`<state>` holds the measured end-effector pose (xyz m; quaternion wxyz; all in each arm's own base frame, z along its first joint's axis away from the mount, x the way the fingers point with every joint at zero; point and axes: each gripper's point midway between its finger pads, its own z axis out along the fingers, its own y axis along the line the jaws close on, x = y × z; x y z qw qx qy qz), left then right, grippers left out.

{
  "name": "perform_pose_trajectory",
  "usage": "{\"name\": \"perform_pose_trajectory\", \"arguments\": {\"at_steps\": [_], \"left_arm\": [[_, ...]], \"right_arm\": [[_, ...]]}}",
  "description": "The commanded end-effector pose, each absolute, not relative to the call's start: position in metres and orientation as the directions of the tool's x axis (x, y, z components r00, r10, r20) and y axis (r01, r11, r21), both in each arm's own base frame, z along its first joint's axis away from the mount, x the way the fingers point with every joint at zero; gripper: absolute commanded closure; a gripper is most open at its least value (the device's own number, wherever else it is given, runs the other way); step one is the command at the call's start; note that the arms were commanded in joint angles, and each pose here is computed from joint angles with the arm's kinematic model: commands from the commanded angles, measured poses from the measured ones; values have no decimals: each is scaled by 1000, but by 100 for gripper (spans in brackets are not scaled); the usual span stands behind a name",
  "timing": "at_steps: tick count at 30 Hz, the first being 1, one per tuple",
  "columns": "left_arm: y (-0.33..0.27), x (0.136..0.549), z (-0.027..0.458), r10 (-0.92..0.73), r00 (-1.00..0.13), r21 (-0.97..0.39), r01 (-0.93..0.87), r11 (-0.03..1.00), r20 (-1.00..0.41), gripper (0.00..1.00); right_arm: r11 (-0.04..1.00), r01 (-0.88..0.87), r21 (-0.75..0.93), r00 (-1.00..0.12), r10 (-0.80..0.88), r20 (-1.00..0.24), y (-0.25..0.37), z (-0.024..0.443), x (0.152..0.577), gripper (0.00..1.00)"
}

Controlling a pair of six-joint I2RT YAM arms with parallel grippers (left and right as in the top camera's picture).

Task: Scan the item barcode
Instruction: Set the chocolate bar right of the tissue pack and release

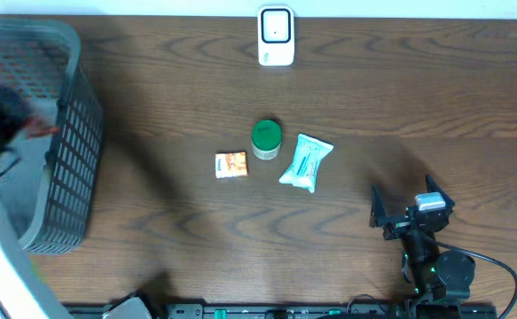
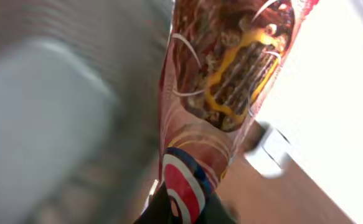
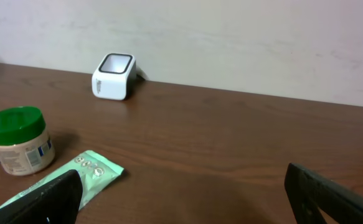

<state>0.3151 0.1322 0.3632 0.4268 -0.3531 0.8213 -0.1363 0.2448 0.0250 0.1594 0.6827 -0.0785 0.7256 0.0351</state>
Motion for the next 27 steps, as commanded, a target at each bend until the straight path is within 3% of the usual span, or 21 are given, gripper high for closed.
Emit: {"name": "perform_pose_trajectory", "arguments": {"at_steps": [1,7,13,19,22,27], "left_arm": [[39,341,366,-610,-578,-629,-203,750,-542,93],[-55,362,339,-419,-739,-587,-40,809,-527,92],[-148,371,278,-224,-895,-582,48,812,-387,92],[-219,372,213,-59,-963,-570,106,815,-263,93],[-258,369,191,21,-975,-617,157,771,-221,93],[-326,364,181,147,-964,-765,265,587,-221,93]], "right_arm": [[984,-172,-44,-60,-55,-997,28,158,244,1],[984,-172,-44,-60,-55,-997,28,158,244,1],[984,-172,-44,-60,-55,-997,28,158,244,1],[984,-172,-44,-60,-55,-997,28,158,244,1],[984,-172,-44,-60,-55,-997,28,158,244,1],[984,-172,-44,-60,-55,-997,28,158,244,1]]}}
